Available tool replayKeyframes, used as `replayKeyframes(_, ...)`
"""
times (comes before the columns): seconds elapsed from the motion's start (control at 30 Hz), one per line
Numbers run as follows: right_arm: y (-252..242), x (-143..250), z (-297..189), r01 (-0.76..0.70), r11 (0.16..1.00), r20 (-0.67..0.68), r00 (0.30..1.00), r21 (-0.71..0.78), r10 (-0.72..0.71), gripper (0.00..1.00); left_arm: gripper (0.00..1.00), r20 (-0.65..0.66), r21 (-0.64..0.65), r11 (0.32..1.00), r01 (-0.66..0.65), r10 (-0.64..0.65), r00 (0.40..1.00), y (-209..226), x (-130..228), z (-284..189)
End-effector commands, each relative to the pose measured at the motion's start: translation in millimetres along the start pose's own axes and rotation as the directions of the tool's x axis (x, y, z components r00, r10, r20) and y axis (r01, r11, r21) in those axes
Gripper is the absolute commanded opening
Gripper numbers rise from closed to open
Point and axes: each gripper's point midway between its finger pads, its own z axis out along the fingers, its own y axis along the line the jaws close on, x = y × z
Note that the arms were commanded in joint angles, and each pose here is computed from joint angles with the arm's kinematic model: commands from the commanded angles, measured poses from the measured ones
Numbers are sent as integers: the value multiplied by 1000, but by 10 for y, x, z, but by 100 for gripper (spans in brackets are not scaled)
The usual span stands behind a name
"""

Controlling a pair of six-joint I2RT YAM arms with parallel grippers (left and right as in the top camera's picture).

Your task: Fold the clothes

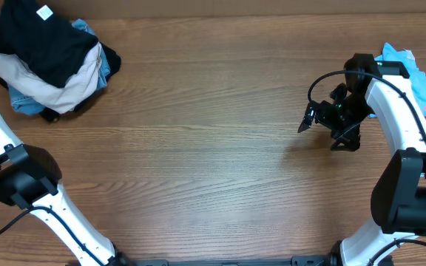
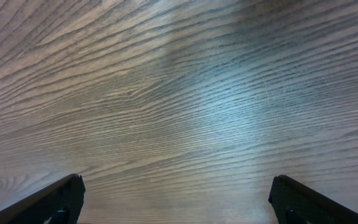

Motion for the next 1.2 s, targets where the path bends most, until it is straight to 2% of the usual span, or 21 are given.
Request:
replayKeyframes(0.0, 50, -26, -87, 13, 1000, 27, 1000, -18, -12, 100, 4, -6, 32, 994, -109, 109, 994, -29, 60, 318)
replayKeyframes(0.13, 46, 5, -86, 5, 1000, 14, 1000, -18, -5, 100, 10, -193, -29, 995, -94, 87, 977, 531, 704, 1231)
replayKeyframes(0.2, 42, 38, -85, 1, 1000, 0, 1000, -17, -1, 100, 10, -235, -40, 994, -106, 93, 968, 657, 862, 1383)
replayKeyframes(0.3, 30, 73, -85, -3, 1000, -14, 1000, -13, 3, 100, 9, -147, 30, 993, -111, 114, 983, 348, 532, 1092)
replayKeyframes(0.37, 33, 64, -85, -2, 1000, -10, 1000, -14, 1, 100, 11, -50, 164, 981, -103, 113, 992, -155, 174, 563)
replayKeyframes(0.4, 37, 50, -85, 0, 1000, -5, 1000, -15, 0, 100, 12, -3, 183, 978, -98, 100, 995, -313, 19, 281)
replayKeyframes(0.5, 45, 25, -85, 7, 1000, 6, 1000, -19, -7, 100, 13, 12, 195, 974, -113, 113, 993, -494, -18, -75)
replayKeyframes(0.57, 50, 11, -87, 9, 1000, 12, 1000, -21, -9, 100, 10, -49, 182, 976, -121, 132, 990, -493, 156, -80)
replayKeyframes(0.6, 56, -6, -86, 12, 1000, 18, 1000, -23, -11, 100, 7, -91, 167, 974, -154, 170, 981, -480, 303, -21)
replayKeyframes(0.67, 60, -15, -87, 13, 1000, 22, 1000, -25, -12, 100, 7, -167, 163, 969, -184, 211, 963, -518, 592, 169)
replayKeyframes(0.8, 54, 2, -87, 10, 1000, 16, 1000, -22, -10, 100, 8, -293, -25, 972, -234, 216, 931, -165, 1123, 779)
replayKeyframes(0.93, 101, 1, -89, 12, 999, 14, 1000, -49, -11, 100, 7, -474, -25, 964, -265, 222, 852, 110, 1861, 1377)
replayKeyframes(0.97, 114, 4, -89, 12, 998, 12, 1000, -56, -11, 100, 6, -491, -20, 964, -264, 220, 843, 120, 1949, 1433)
replayKeyframes(1.03, 111, 10, -88, 11, 998, 9, 1000, -55, -10, 100, 4, -457, 15, 966, -259, 237, 857, -28, 1866, 1408)
replayKeyframes(1.1, 113, 2, -88, 12, 998, 12, 1000, -56, -11, 100, 5, -326, 61, 970, -235, 242, 914, -414, 1373, 1007)
replayKeyframes(1.17, 119, -14, -90, 14, 998, 19, 1000, -58, -13, 100, 11, -193, 93, 973, -213, 227, 955, -726, 917, 483)
